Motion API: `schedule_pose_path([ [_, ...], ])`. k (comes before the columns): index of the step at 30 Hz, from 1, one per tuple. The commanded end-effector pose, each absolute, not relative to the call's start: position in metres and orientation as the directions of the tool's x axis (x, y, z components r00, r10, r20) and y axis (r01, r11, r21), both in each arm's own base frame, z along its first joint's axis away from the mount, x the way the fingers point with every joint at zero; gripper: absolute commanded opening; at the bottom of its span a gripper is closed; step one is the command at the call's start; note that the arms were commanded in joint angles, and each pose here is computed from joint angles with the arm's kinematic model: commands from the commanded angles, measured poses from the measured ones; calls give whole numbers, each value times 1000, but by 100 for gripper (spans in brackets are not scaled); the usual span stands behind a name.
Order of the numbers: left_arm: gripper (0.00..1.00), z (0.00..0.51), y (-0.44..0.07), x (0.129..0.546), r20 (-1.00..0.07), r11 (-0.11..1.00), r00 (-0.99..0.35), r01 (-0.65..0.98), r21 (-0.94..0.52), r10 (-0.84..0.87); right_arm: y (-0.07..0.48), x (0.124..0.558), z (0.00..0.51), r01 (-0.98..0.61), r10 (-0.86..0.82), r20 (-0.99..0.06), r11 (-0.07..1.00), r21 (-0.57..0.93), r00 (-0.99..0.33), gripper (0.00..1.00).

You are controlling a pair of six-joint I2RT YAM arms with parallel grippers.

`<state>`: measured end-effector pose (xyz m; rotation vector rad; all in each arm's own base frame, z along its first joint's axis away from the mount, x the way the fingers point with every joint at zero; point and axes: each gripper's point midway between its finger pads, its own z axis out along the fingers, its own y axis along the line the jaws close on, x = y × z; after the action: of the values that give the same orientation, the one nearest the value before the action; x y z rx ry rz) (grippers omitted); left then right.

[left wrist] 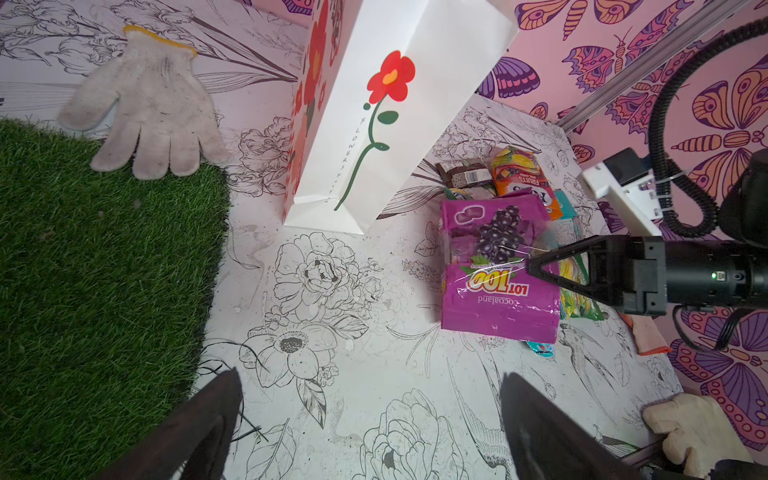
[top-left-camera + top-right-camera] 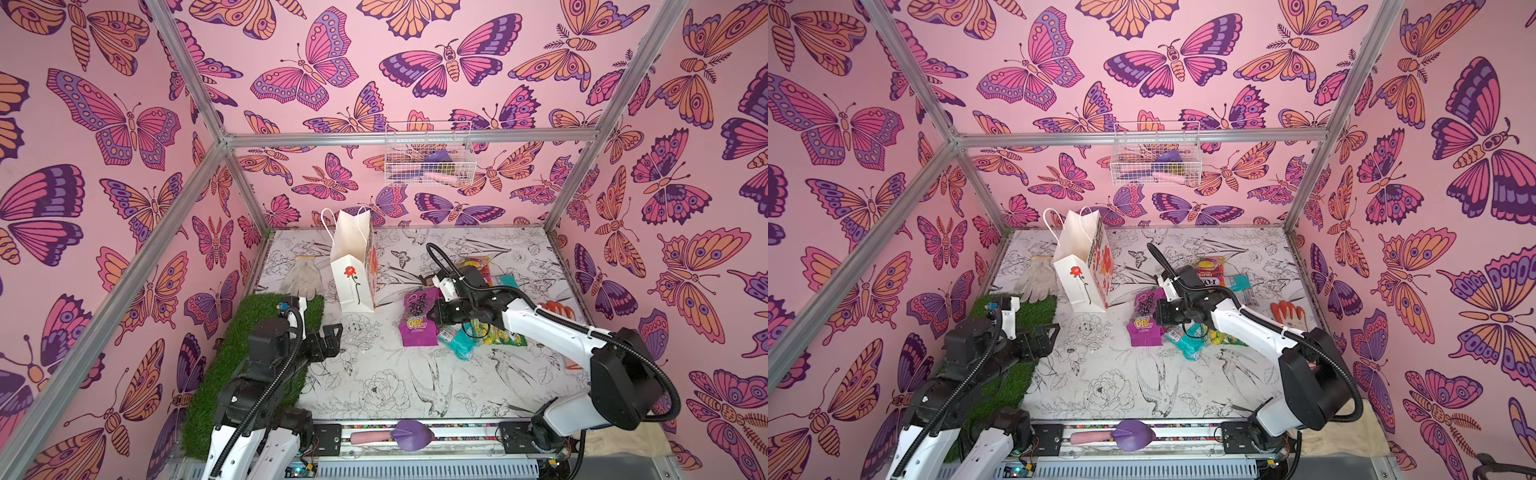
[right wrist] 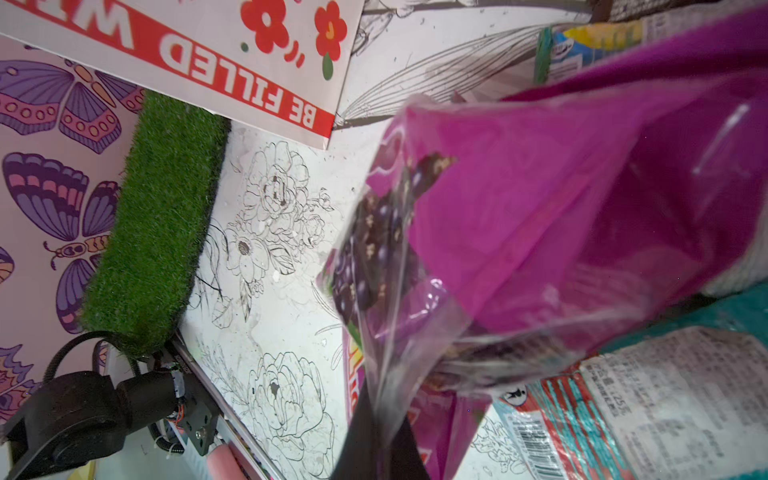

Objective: Place the snacks into the paper bag
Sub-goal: 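Lift the purple grape bag with the right gripper off the pile, then carry the purple bag with the right gripper above the white paper bag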

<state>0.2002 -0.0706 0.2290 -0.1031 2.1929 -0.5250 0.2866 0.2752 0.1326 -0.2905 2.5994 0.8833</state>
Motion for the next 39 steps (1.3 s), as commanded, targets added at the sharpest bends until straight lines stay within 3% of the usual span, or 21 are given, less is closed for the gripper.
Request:
schedule_pose_path([
  [1, 99, 228, -69, 201, -743, 911, -619, 103, -399, -256, 291, 301, 195, -397, -38, -537, 716, 573, -843, 0],
  [23, 99, 230, -68, 199, -753, 912, -606, 105, -398, -259, 300, 311, 342, -599, -66, -785, 687, 412, -616, 0],
  [39, 99, 229, -68, 200, -749, 912, -609, 101, -398, -259, 343, 304, 459, -750, -124, -934, 634, 186, -336, 0],
])
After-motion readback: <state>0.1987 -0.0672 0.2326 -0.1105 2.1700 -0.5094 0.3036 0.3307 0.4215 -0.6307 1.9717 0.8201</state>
